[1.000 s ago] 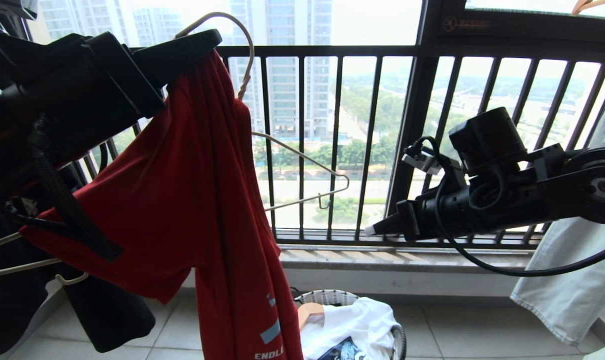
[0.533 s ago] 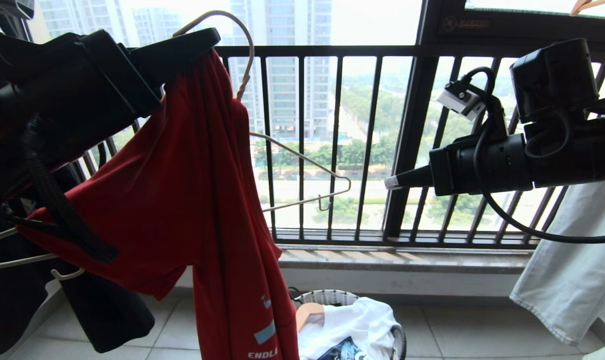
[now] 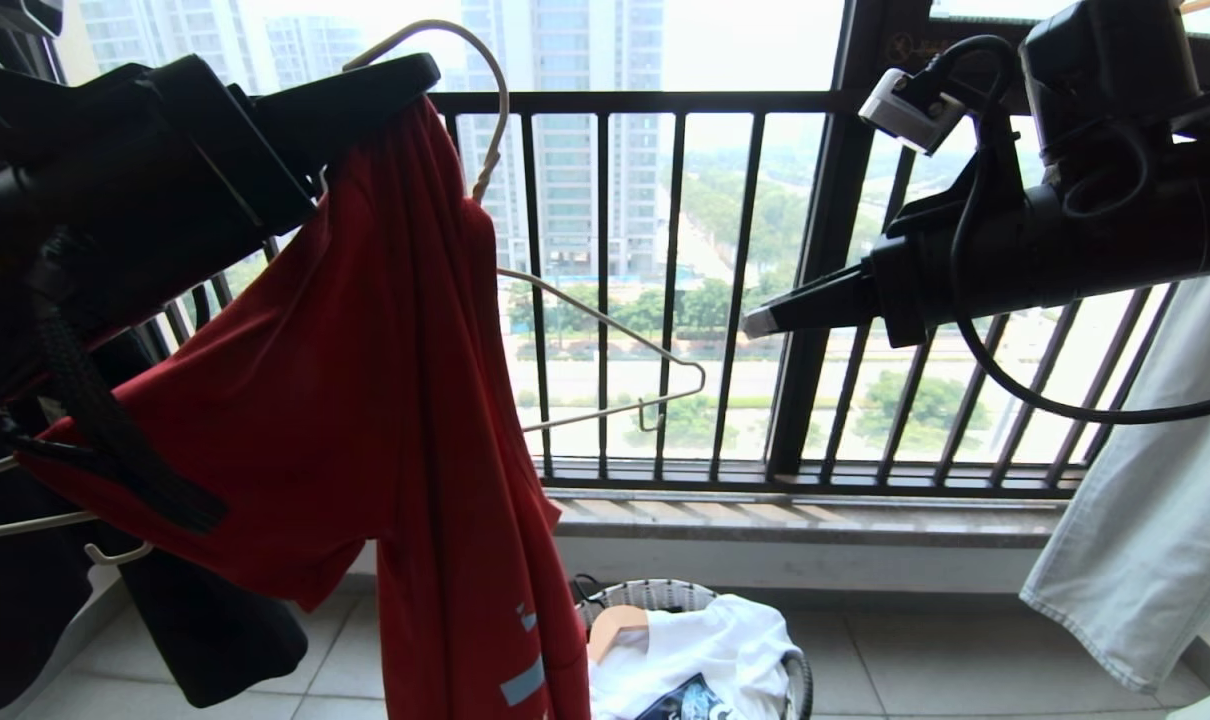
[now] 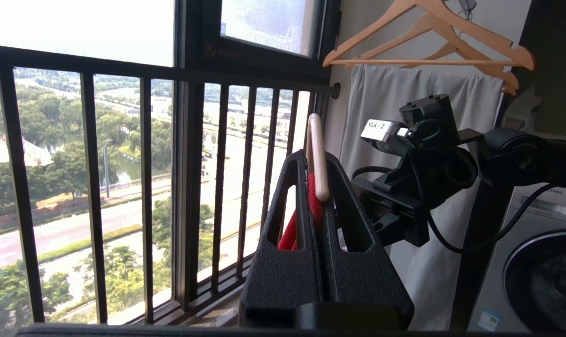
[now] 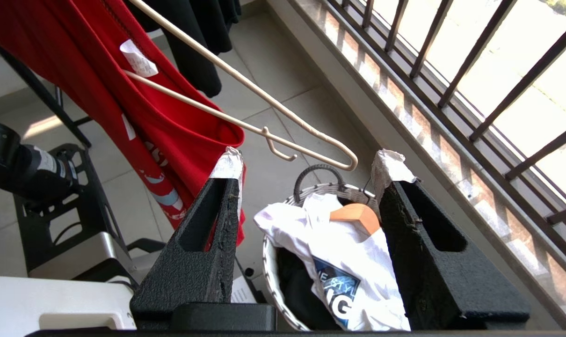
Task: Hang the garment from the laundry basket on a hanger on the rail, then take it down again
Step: Hang the clothes on the clothes rack
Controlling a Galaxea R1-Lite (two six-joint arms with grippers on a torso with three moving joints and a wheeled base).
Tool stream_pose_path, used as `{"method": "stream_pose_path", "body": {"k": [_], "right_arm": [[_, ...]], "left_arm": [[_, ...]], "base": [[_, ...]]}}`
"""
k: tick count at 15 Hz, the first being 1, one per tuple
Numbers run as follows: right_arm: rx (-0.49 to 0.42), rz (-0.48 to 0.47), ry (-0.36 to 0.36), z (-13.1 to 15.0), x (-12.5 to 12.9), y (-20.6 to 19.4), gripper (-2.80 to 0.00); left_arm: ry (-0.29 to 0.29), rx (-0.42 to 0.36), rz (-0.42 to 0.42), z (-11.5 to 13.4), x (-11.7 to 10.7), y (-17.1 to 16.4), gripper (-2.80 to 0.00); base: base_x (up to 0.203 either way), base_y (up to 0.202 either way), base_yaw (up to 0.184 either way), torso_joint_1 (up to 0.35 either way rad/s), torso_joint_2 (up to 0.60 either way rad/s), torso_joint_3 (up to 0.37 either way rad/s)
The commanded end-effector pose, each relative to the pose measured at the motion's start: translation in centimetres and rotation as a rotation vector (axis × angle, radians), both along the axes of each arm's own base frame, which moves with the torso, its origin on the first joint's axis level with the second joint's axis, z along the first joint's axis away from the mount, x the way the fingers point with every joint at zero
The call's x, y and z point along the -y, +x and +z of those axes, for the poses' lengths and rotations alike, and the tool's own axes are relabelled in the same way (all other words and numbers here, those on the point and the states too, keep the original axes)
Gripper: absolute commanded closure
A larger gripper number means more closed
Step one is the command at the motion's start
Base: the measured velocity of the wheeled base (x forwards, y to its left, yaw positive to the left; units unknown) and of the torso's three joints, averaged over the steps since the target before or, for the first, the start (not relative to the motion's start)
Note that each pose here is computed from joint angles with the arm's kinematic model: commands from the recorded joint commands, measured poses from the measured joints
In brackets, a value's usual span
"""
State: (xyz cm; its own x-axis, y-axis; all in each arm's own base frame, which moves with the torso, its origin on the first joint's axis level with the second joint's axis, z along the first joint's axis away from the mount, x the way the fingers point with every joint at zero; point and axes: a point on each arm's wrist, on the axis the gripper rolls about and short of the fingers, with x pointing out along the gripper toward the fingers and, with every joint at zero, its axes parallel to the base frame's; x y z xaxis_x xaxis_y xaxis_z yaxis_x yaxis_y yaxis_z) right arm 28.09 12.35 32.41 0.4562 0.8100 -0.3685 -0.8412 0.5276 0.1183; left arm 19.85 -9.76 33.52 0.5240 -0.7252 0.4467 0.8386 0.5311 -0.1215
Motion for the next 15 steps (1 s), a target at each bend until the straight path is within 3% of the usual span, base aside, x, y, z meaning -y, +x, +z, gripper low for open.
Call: {"method": "stream_pose_path", "body": {"k": [1, 9, 15], "right_arm": [[0.063, 0.065, -0.042, -0.7, -0.9, 1.8, -2.80], [0.208, 0.242, -0.055, -0.3, -5.1, 3.1, -2.80], [0.179, 0.327, -0.061, -0.8, -8.0, 2.0, -2.80]], "left_arm": [[-0.004, 0.007, -0.007, 0.1, 0.0, -0.2, 0.00], [-0.010, 0.018, -0.011, 0.5, -0.2, -0.8, 0.00], [-0.028, 0.013, -0.022, 0.8, -0.4, -1.2, 0.00]], "base": [[0.000, 0.000, 0.000, 0.000, 0.00, 0.000], [0.000, 0.000, 0.000, 0.000, 0.00, 0.000], [0.000, 0.000, 0.000, 0.000, 0.00, 0.000]]}}
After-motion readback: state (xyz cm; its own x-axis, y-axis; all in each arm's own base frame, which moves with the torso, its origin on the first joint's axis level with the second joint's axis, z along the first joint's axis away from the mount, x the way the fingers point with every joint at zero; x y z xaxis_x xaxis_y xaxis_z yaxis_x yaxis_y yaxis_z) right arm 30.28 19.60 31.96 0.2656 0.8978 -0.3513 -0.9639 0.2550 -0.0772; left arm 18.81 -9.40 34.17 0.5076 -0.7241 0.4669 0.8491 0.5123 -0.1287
